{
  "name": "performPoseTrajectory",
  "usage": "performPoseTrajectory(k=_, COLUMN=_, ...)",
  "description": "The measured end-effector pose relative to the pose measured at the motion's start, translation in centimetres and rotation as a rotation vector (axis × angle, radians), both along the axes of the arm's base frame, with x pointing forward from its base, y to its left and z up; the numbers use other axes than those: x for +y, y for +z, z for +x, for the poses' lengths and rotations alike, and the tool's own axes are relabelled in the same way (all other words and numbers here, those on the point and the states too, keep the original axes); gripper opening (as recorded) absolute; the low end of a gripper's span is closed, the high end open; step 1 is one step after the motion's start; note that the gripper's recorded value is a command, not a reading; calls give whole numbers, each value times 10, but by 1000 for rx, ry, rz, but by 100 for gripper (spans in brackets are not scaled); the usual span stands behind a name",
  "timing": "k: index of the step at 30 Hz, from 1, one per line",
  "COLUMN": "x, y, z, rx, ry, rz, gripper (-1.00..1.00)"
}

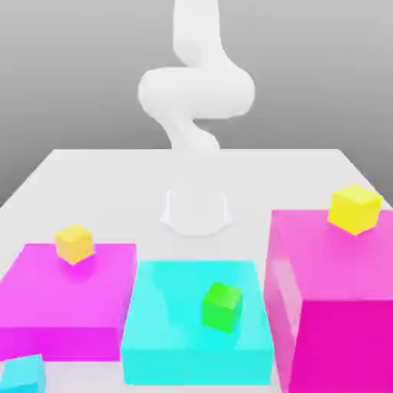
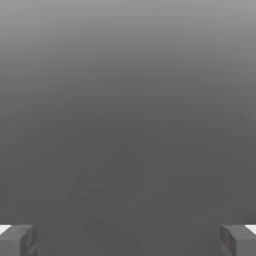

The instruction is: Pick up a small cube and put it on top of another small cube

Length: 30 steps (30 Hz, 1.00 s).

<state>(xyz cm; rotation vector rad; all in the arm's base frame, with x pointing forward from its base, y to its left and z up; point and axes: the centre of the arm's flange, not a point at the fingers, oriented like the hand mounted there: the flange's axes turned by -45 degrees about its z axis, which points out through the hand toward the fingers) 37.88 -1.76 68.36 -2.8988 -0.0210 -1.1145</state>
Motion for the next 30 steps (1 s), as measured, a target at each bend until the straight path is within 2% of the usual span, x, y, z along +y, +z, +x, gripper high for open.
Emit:
performPoseTrajectory(k=8, x=-54, y=-108, z=88, rx=195, ry=92, rz=42, gripper=0)
performPoseTrajectory(k=15, x=-100, y=-218, z=134, rx=344, ry=141, rz=51, gripper=0)
performPoseTrajectory(k=23, x=-156, y=-345, z=149, rx=505, ry=169, rz=16, gripper=0)
performPoseTrajectory(k=30, x=-206, y=-443, z=133, rx=645, ry=193, rz=-60, gripper=0)
